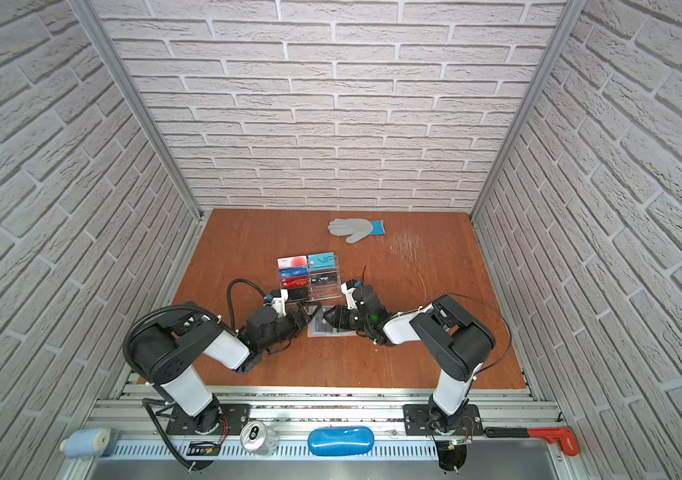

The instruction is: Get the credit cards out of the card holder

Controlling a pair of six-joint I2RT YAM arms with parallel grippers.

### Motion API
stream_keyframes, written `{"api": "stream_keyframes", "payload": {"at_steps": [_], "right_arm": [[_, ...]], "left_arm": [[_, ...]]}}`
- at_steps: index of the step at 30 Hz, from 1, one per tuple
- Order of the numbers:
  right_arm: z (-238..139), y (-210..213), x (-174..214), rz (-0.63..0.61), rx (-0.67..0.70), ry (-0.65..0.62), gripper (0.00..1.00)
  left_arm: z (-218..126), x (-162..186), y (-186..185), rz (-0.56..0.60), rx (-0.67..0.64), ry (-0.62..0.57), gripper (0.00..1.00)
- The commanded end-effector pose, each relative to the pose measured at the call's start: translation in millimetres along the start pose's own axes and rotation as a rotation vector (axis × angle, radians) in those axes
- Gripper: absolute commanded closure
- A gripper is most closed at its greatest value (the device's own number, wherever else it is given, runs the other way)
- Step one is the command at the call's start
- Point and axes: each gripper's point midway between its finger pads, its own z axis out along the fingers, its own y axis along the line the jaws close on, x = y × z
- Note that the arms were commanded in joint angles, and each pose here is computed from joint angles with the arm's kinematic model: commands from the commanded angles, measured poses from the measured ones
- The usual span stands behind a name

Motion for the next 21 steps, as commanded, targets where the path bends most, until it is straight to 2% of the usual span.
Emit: {"api": "stream_keyframes", "payload": {"at_steps": [1, 9, 21], "right_arm": [[-1.3, -13.8, 12.2, 0.029, 0.023, 0.03, 0.53], [-2.7, -7.2, 15.0, 0.036, -0.019, 0.035, 0.51], [-3.7, 22.3, 1.4, 0.065, -0.196, -0.033, 0.51]], "left_arm": [[-0.2, 4.9, 16.7, -0.016, -0.049, 0.017, 0.02], [2.7, 5.9, 15.6, -0.016, -0.047, 0.022, 0.02], [0.7, 5.0, 9.7, -0.005, -0.049, 0.025, 0.02]]}}
